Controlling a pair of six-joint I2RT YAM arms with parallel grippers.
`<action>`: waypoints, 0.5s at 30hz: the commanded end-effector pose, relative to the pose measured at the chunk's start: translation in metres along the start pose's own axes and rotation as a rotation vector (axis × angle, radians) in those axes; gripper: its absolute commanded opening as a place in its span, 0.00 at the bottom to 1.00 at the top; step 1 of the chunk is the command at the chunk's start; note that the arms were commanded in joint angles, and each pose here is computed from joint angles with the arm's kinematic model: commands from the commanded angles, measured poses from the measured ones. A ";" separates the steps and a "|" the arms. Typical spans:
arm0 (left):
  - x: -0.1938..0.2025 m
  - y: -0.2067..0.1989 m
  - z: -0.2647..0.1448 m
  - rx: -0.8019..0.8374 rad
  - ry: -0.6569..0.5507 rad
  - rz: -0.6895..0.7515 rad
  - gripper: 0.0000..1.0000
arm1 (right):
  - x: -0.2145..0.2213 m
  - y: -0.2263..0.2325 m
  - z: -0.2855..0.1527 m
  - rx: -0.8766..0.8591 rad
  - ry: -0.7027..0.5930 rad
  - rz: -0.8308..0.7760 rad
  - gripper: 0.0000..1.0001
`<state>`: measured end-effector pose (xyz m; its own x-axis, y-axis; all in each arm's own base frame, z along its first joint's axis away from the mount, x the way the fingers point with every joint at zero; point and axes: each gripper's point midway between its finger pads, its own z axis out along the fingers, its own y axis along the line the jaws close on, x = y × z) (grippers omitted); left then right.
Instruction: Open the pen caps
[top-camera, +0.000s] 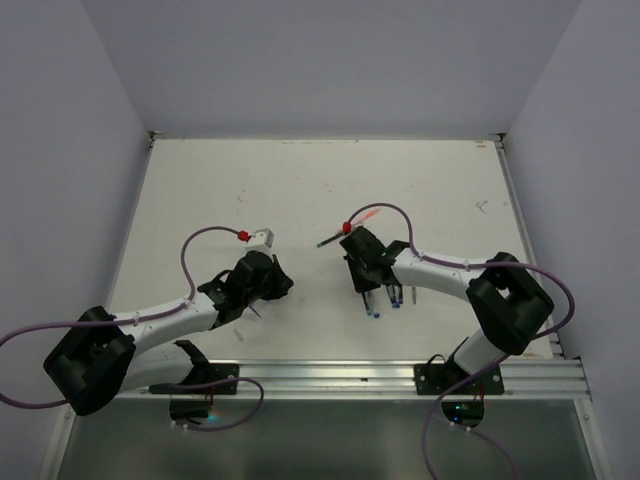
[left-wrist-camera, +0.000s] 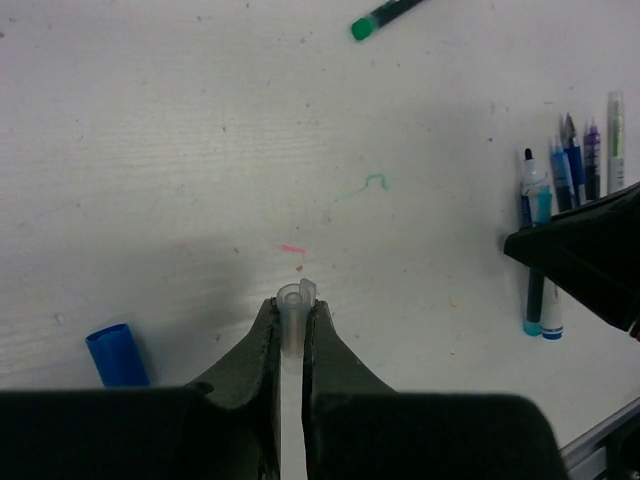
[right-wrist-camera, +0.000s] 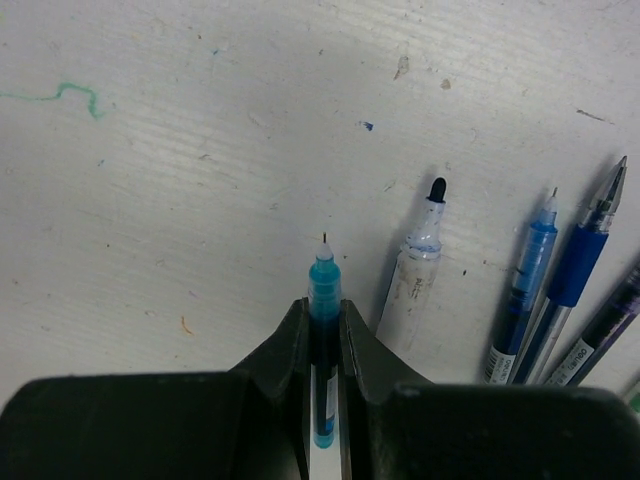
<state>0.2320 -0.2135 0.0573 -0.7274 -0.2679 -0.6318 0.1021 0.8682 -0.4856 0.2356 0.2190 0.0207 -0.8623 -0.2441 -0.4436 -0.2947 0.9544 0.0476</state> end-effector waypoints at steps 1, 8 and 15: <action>0.010 0.020 0.004 -0.082 0.024 0.001 0.00 | -0.009 -0.011 0.000 0.066 -0.023 0.001 0.06; 0.027 0.050 -0.001 -0.201 0.056 -0.009 0.00 | -0.008 -0.009 0.001 0.052 -0.017 0.002 0.22; 0.030 0.066 -0.007 -0.266 0.049 -0.019 0.01 | -0.011 -0.006 -0.004 0.028 -0.036 -0.001 0.41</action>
<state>0.2146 -0.1784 0.0175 -0.7699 -0.2550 -0.5850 -0.0303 0.9303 -0.3656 0.2383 0.2136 0.0191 -0.8611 -0.2475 -0.4441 -0.2868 0.9577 0.0222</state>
